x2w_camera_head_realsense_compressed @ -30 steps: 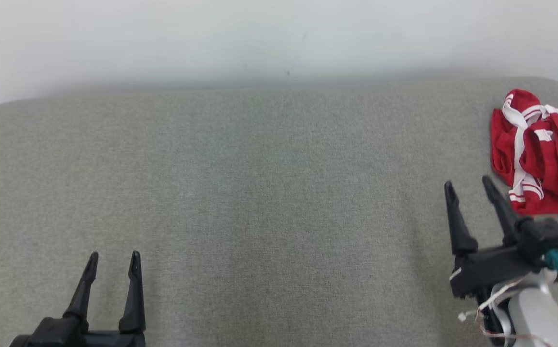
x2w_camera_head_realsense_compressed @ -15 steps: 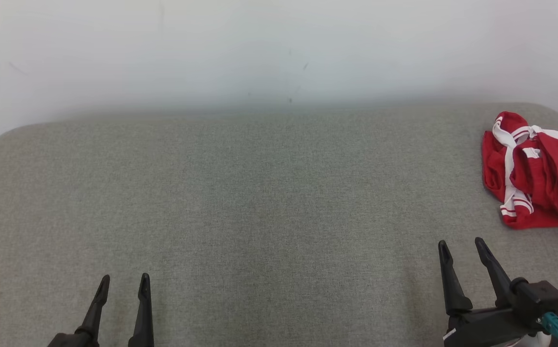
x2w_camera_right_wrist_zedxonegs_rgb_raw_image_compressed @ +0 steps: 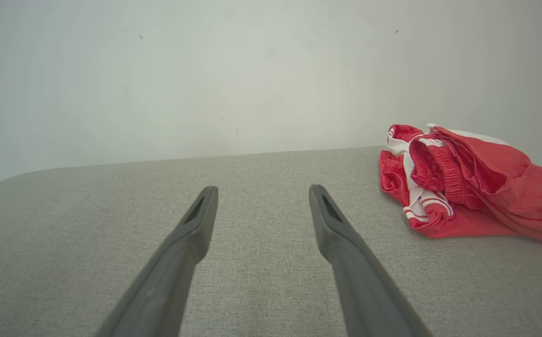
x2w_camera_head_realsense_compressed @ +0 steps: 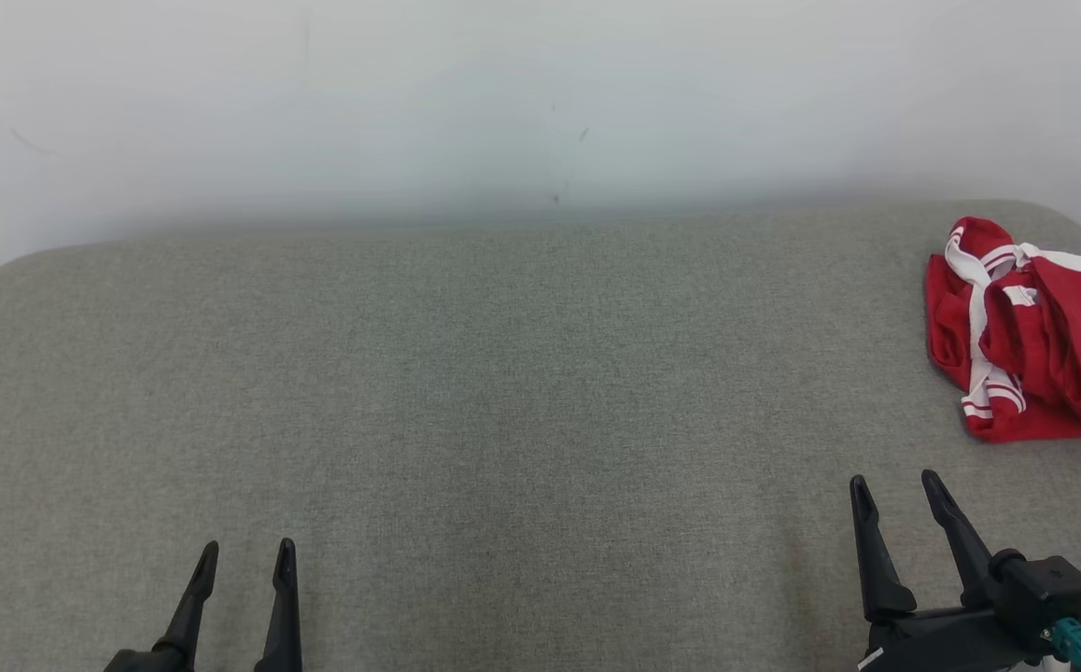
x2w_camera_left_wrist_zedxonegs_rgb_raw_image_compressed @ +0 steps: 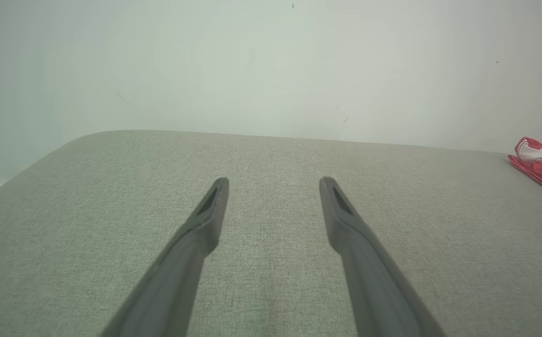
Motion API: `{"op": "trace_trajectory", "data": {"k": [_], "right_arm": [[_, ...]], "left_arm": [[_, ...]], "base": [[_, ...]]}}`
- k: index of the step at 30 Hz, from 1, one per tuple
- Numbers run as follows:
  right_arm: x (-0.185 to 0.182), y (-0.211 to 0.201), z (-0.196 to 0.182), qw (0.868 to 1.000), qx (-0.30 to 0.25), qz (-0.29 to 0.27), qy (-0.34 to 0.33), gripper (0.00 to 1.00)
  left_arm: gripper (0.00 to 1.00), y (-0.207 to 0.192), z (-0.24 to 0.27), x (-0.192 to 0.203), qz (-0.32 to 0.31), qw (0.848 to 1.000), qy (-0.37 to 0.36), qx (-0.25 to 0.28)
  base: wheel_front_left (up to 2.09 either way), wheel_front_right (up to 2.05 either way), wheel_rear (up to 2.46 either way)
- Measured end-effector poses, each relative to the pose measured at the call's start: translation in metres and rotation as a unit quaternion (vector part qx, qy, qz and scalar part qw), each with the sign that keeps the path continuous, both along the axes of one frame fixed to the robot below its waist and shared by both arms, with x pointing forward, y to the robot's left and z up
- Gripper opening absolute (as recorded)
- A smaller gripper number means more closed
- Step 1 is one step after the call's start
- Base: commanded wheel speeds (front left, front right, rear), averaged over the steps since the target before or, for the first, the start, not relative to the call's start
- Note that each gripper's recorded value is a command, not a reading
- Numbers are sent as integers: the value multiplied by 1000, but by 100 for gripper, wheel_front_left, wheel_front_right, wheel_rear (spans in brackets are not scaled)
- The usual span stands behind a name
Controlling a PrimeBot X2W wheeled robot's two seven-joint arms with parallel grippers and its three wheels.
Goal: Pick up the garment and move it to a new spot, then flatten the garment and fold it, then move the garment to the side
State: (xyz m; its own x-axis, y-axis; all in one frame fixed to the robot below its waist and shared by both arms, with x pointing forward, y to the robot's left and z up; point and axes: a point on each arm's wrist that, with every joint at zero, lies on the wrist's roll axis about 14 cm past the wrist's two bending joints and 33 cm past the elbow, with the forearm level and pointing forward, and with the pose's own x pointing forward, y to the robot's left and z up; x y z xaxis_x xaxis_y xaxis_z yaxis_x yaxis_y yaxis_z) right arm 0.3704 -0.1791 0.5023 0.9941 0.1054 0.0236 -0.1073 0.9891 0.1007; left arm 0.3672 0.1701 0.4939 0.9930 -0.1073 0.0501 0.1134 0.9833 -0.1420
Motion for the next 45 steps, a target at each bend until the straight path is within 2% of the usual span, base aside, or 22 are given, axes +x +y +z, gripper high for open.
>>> {"op": "trace_trajectory", "data": {"k": [1, 2, 9, 23, 45], "right_arm": [[0, 0, 0, 1000, 0, 1, 0, 100], [1, 1, -1, 1000, 0, 1, 1, 0], [-7, 2, -22, 999, 12, -1, 36, 0], [-5, -8, -25, 988, 140, -31, 57, 0], [3, -15, -20, 948, 306, -52, 65, 0]], "left_arm": [[100, 1, -1, 0, 1, 1000, 1, 0], [0, 1, -2, 0, 2, 1000, 3, 0], [0, 1, -18, -4, 4, 999, 31, -11], [0, 12, -23, -3, 36, 988, 59, -135], [0, 22, -20, 4, 60, 951, 75, -295]], "base": [[0, 0, 0], [0, 0, 0], [0, 0, 0], [0, 0, 0], [0, 0, 0]]}}
